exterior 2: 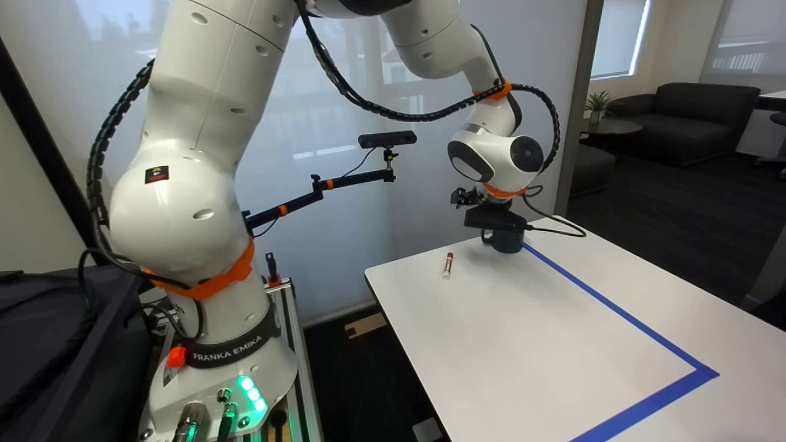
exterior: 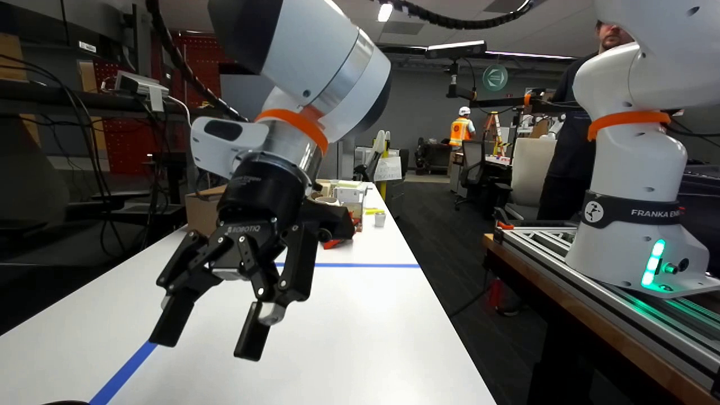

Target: Remove the marker from the cup

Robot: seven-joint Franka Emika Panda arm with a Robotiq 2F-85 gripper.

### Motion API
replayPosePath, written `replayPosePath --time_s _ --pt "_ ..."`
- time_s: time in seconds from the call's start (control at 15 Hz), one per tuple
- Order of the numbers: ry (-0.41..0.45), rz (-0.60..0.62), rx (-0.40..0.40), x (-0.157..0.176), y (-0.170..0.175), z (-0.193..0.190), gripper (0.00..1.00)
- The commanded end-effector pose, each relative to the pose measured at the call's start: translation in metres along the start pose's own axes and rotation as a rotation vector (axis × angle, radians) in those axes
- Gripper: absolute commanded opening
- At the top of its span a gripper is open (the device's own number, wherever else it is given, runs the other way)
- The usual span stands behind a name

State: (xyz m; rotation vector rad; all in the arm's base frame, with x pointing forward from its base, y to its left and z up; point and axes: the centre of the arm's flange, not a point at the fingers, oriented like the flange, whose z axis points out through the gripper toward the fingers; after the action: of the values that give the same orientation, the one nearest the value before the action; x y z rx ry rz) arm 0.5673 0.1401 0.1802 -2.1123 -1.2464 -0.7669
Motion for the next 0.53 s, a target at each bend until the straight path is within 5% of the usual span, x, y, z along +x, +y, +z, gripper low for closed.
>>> replayPosePath --time_s 0.0,0.27,0.33,0.47 --pt "-0.013 -0.003 -0.069 0.030 -0.038 -0.028 1.00" --pt "0.003 -0.011 -0.150 0.060 -0.080 -0.055 1.00" --pt "-0.002 -0.026 -0.102 0.048 -0.042 -0.030 1.00" --pt "0.002 -0.036 -0.106 0.055 -0.049 -0.035 1.00"
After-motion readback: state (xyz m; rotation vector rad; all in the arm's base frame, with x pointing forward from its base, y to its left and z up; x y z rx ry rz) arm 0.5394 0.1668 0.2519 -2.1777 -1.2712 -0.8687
